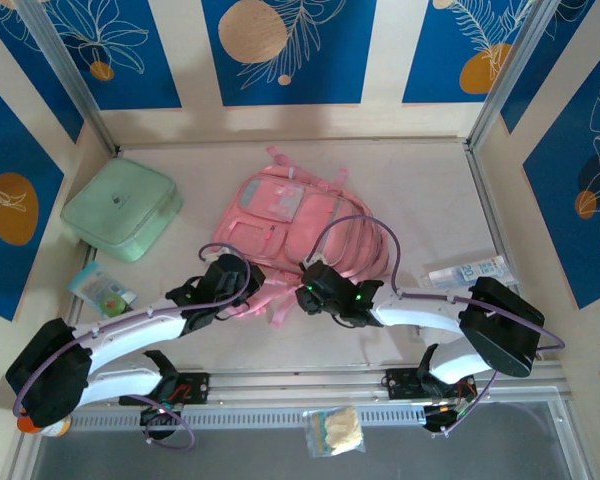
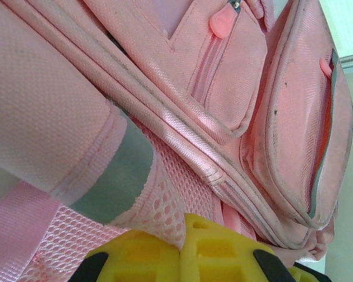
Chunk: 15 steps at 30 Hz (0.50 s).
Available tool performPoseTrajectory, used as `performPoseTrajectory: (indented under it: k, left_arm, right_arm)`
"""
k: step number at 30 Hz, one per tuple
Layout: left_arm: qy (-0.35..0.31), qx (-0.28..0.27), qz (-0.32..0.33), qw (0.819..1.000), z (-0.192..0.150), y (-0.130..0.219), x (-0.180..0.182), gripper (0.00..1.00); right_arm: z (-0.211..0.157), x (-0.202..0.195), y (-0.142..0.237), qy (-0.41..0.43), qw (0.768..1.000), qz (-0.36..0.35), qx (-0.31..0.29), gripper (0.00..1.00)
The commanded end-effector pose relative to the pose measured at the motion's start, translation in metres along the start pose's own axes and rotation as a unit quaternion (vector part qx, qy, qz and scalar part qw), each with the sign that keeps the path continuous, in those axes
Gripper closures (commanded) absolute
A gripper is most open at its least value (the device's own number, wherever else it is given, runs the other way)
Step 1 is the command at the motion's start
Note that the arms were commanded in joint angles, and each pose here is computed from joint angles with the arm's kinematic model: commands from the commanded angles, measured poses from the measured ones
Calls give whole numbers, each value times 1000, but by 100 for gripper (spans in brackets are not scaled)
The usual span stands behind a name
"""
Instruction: Pack books, pencil case, and school supplies into a backpack
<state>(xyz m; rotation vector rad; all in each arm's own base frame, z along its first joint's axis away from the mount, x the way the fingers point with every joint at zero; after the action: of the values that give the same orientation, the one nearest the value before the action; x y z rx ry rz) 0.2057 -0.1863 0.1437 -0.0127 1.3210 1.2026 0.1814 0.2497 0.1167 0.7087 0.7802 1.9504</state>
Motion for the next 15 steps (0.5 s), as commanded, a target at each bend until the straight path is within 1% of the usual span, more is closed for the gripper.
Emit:
performPoseTrajectory:
  k: [1,5,8,9,11,13,15]
  left_arm:
    - [2,-15,-53,998,9,5,-30,100]
    - [-3,-21,-52,998,11,6,-31,100]
    - [-9,-29,-43,999,21,9,-29,100]
    - [-13,-33,-38,999,25,10,-28,100]
    - [-23,-43,-32,998,36,12,-25,100]
    - [-24,-48,-24,998,56,8,-18,100]
    - [4,-31,-40,999,74,-1,-12,100]
  right_arm:
    - [17,-4,2,-24,998,-43,-42,72]
    - [15,-3,1,-37,997,-62,-27,81]
    - [9,-2,9,-33,996,-78,-13,89]
    - [5,-1,12,-31,997,-77,-4,92]
    - [-4,-6,16,-42,996,-73,32,99]
    - [-17,-20,24,-61,990,-103,71,100]
    - [-25,-29,33,-62,987,-117,89,100]
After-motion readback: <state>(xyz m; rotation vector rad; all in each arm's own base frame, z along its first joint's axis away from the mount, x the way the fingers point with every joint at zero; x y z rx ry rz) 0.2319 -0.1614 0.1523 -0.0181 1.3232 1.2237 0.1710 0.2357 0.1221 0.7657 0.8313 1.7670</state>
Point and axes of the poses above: each hand's point on the last joint's axis, 136 mm out from that joint toward the fingers, its own y axis back along the fingers, its own x axis along the line the jaws close on, z = x × y, the point moved 7 cm from there along y, back along the fingers
